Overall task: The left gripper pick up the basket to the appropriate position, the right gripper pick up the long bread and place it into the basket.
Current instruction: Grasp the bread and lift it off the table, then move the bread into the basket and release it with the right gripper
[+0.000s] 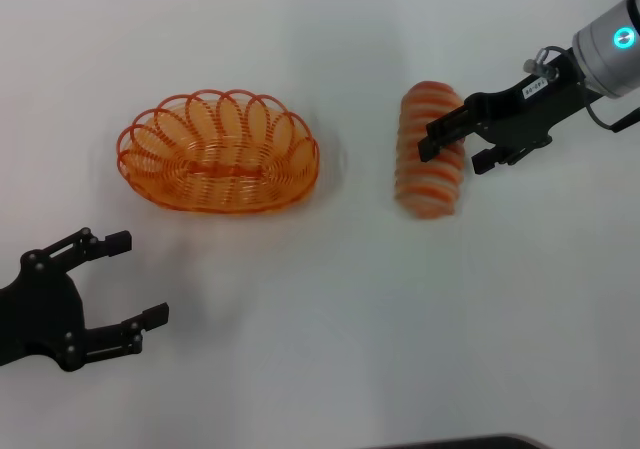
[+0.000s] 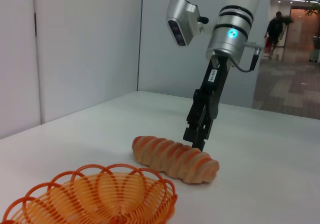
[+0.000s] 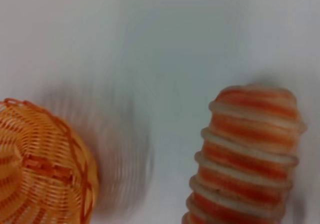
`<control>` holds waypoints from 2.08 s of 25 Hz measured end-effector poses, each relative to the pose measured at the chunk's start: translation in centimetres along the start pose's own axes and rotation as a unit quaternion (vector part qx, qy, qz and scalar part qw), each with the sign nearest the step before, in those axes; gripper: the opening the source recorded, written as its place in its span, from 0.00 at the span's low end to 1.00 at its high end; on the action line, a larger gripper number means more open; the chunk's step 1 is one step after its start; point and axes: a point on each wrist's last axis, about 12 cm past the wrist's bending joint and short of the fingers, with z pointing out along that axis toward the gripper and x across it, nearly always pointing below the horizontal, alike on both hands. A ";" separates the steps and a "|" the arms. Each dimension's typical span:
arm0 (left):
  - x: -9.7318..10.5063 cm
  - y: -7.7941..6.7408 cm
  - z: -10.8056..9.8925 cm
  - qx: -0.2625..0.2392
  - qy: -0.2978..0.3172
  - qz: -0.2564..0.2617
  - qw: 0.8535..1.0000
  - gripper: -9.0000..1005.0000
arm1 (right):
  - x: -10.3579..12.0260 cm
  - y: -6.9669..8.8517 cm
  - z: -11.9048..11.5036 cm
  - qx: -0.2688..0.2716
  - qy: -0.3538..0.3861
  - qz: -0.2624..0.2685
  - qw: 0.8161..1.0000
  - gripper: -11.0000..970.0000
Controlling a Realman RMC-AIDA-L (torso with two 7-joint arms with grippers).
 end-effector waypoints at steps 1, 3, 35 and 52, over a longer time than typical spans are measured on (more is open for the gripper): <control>0.0 0.0 0.0 0.000 0.000 0.000 1.000 0.90 | 0.0 0.0 0.1 0.002 -0.001 0.001 1.000 0.95; 0.0 0.0 -0.1 0.000 0.000 0.000 1.000 0.90 | -0.1 0.0 0.3 0.008 -0.003 0.001 1.000 0.95; 0.1 0.0 0.0 -0.004 0.000 -0.001 1.000 0.90 | -1.1 1.1 2.4 0.013 -0.039 -0.009 0.999 0.72; 0.5 0.3 0.2 -0.025 -0.002 -0.021 0.999 0.90 | -2.8 4.6 -0.2 -0.038 -0.179 -0.269 0.946 0.55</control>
